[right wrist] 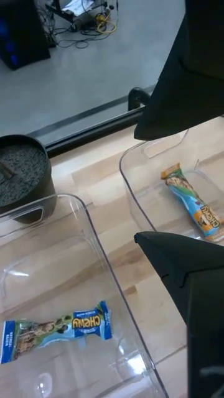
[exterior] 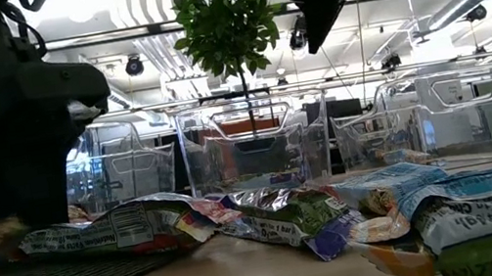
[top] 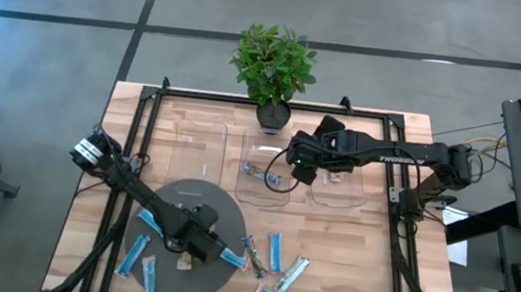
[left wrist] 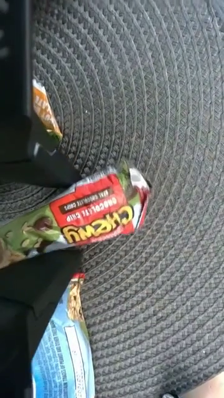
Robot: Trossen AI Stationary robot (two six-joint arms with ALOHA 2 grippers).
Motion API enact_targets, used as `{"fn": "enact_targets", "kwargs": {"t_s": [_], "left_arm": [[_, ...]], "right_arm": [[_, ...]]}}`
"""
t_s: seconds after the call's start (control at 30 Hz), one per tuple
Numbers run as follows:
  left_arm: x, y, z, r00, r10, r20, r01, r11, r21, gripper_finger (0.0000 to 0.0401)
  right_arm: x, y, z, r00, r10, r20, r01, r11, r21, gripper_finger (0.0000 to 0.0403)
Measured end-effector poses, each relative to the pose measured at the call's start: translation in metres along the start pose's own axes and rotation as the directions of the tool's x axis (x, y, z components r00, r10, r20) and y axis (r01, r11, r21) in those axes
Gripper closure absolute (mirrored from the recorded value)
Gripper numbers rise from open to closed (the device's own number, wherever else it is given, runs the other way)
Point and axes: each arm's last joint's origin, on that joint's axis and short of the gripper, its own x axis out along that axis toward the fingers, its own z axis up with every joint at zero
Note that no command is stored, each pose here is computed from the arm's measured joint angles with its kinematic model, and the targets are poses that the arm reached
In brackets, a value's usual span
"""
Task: Pick and place Granola Bars by type
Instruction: Put the red granola bar into the left transparent bin
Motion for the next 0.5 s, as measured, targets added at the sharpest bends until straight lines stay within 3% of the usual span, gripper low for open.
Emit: {"fn": "enact_targets", "kwargs": {"t_s": [0.27,0.4,0.5], "left_arm": [[-0.026,-0.015,0.004,0.999,-0.032,-0.013,0.032,0.999,0.013,0.0341],[-0.072,-0.022,0.014,0.994,-0.106,0.028,0.106,0.994,0.001,0.0347],[-0.112,-0.014,0.028,0.981,-0.099,0.167,0.103,0.994,-0.020,0.0347]], "right_arm": [[0.000,0.000,0.001,1.000,-0.001,0.009,0.002,0.998,-0.067,0.0161],[0.000,0.000,0.001,1.000,-0.001,0.013,0.002,0.995,-0.100,0.0161],[0.000,0.000,0.003,0.999,0.003,0.032,0.001,0.993,-0.119,0.0161]]}}
